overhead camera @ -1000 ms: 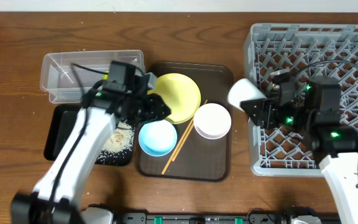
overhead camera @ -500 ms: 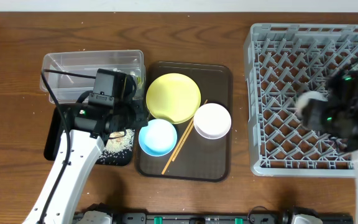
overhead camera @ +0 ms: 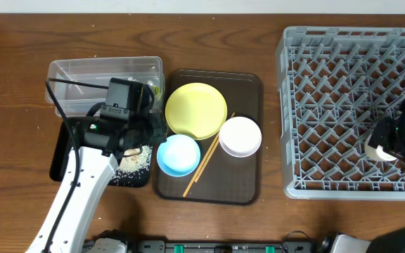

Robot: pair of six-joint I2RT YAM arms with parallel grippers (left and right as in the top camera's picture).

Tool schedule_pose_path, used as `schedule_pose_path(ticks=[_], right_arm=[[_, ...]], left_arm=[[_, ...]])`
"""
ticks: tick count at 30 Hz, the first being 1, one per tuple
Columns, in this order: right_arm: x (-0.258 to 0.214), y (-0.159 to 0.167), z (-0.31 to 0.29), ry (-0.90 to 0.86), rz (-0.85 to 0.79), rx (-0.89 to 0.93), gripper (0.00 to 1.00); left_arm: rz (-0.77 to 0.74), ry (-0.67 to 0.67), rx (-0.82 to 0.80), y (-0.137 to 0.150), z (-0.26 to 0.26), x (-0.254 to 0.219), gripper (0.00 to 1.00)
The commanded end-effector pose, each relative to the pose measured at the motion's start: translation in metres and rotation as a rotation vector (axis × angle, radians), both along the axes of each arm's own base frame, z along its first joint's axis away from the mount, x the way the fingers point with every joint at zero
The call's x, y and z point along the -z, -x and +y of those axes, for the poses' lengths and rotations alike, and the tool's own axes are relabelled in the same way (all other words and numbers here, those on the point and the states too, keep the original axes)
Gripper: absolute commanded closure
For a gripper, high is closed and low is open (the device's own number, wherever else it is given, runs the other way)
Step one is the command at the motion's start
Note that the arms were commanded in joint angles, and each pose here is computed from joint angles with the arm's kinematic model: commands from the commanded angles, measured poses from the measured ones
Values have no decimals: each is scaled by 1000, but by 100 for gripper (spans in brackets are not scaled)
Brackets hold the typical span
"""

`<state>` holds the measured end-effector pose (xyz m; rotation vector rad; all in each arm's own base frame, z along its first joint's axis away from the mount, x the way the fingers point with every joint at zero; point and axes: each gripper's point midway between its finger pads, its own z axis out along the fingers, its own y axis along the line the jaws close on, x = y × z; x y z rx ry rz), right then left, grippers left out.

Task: Sort waste into correct bins and load items into the dishwasher rack
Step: 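Place the white cup into the dish rack with the right gripper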

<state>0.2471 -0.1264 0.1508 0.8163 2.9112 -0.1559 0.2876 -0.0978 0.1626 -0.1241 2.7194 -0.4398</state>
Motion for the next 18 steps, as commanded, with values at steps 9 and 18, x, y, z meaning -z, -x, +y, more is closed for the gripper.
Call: schedule_pose_path(ticks=[9, 18], right_arm=[[41, -5, -3, -70, 118, 0, 50], [49, -11, 6, -136, 107, 0, 1]], left_arm=[[-15, -17, -2, -2, 4, -3, 60], [-13, -18, -2, -2, 4, -3, 54]])
